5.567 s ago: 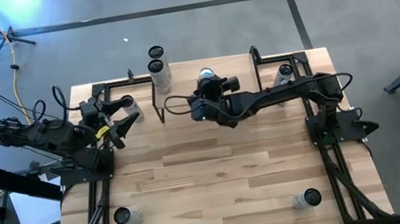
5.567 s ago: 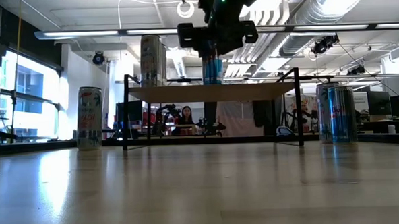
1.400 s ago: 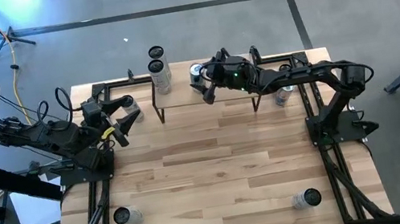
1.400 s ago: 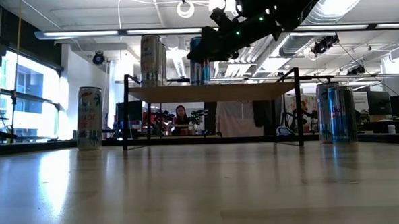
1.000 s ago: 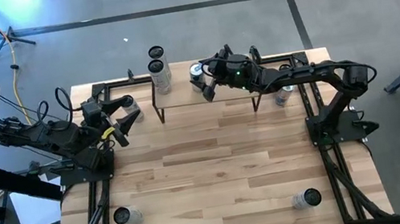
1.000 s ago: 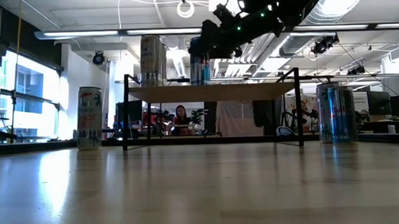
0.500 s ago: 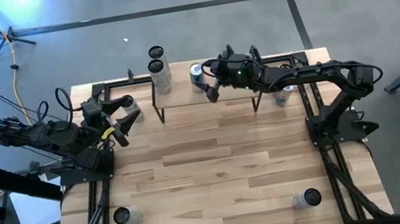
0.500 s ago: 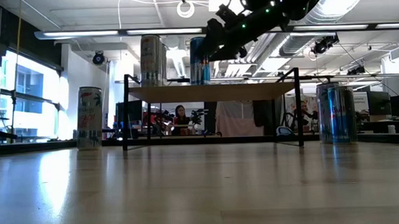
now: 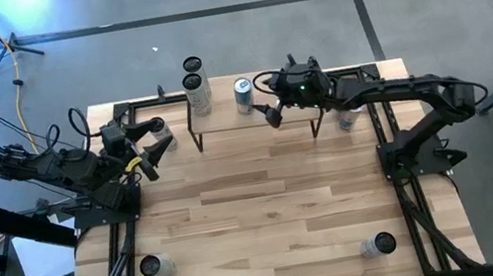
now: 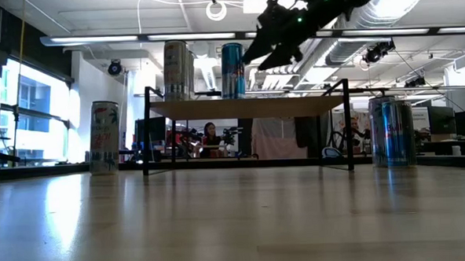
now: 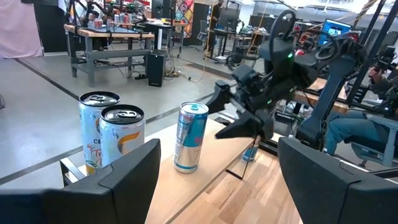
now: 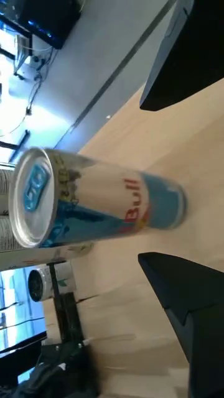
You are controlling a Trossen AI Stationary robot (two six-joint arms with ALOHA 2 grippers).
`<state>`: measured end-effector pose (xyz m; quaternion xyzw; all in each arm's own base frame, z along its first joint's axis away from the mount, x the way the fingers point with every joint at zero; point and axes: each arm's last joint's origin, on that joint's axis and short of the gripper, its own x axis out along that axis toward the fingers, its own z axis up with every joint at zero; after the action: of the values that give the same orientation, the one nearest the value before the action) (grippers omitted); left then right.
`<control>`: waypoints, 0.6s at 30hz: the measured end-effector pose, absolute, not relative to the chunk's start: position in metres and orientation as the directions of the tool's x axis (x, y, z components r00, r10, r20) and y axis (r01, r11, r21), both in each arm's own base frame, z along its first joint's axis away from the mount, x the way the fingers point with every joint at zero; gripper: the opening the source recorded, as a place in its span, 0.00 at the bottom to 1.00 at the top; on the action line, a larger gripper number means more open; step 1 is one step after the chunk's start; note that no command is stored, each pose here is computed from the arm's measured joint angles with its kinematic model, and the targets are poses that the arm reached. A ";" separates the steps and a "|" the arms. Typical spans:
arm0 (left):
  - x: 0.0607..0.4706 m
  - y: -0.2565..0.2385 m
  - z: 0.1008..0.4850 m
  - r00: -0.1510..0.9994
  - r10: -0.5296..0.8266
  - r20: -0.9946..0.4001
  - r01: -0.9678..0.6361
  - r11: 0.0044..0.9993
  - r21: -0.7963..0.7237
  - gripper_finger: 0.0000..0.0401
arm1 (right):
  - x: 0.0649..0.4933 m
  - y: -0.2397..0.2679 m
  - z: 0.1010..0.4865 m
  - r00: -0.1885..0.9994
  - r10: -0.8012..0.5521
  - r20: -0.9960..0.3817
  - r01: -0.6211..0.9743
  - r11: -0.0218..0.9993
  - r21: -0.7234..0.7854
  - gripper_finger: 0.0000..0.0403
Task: Place canned beverage on shelf
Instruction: Put the left blue soda can on the shelf
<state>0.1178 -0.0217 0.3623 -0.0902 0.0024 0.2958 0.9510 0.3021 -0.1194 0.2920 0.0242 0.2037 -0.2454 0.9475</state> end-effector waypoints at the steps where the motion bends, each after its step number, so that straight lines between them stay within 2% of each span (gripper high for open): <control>1: 0.118 -0.022 0.362 0.825 0.562 -0.059 -0.563 0.809 -0.168 0.74 | 0.298 -0.118 0.294 0.791 -0.453 -0.411 0.474 0.879 -0.055 0.93; 11: 0.118 -0.022 0.363 0.826 0.562 -0.053 -0.561 0.808 -0.180 0.74 | 0.271 -0.106 0.308 0.753 -0.440 -0.489 0.586 0.786 0.195 0.93; 18: 0.119 -0.023 0.363 0.858 0.511 -0.058 -0.512 0.839 -0.182 0.74 | 0.266 -0.095 0.296 0.685 -0.388 -0.616 0.606 0.773 0.187 0.93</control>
<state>0.1189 -0.0232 0.3628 -0.0959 0.0037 0.2667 0.9590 0.2657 -0.0950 0.2958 0.1920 0.2840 -0.2771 0.8976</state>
